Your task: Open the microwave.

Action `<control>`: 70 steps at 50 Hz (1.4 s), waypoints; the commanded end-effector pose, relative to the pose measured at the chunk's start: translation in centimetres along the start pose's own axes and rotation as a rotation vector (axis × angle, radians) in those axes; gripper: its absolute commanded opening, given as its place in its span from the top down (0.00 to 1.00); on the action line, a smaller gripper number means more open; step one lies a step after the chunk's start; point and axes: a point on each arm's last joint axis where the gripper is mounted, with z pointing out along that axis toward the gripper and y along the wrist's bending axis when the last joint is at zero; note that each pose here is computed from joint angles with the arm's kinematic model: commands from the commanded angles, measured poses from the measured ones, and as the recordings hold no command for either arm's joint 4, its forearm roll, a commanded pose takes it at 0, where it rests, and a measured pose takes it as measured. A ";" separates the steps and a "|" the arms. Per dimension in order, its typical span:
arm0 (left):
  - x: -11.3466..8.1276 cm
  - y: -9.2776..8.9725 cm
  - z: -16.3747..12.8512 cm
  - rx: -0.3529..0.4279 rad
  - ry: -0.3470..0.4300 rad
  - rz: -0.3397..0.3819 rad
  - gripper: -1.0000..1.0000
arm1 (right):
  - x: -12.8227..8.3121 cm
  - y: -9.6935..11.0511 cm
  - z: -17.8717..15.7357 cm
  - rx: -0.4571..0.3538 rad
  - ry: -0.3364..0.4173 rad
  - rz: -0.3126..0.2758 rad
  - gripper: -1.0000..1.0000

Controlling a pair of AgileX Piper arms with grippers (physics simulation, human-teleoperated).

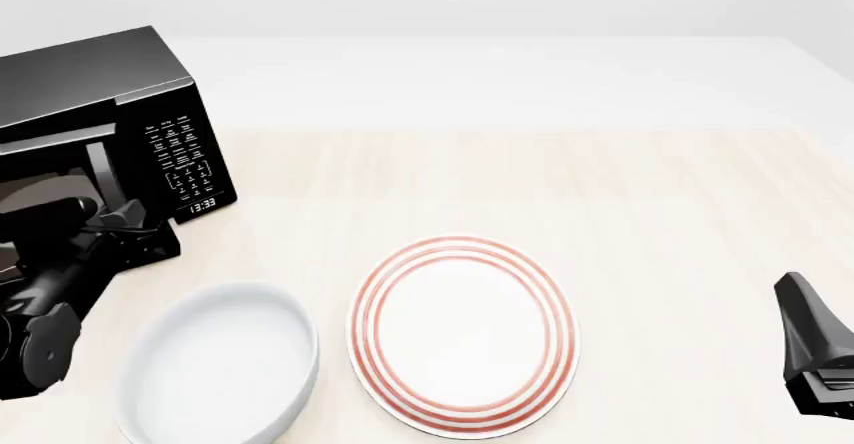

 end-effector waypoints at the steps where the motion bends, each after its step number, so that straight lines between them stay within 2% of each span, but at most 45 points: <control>1: -1.5 -1.4 0.0 0.072 -0.079 0.006 1.00 | 0.0 0.0 0.0 0.000 0.000 0.000 0.00; 51: -2.6 -1.5 -3.3 0.080 -0.110 0.040 1.00 | 0.0 0.0 0.0 0.000 0.000 0.000 0.00; 70: -2.3 -1.5 -4.3 0.086 -0.115 0.042 1.00 | 0.0 0.0 0.0 0.000 0.000 0.000 0.00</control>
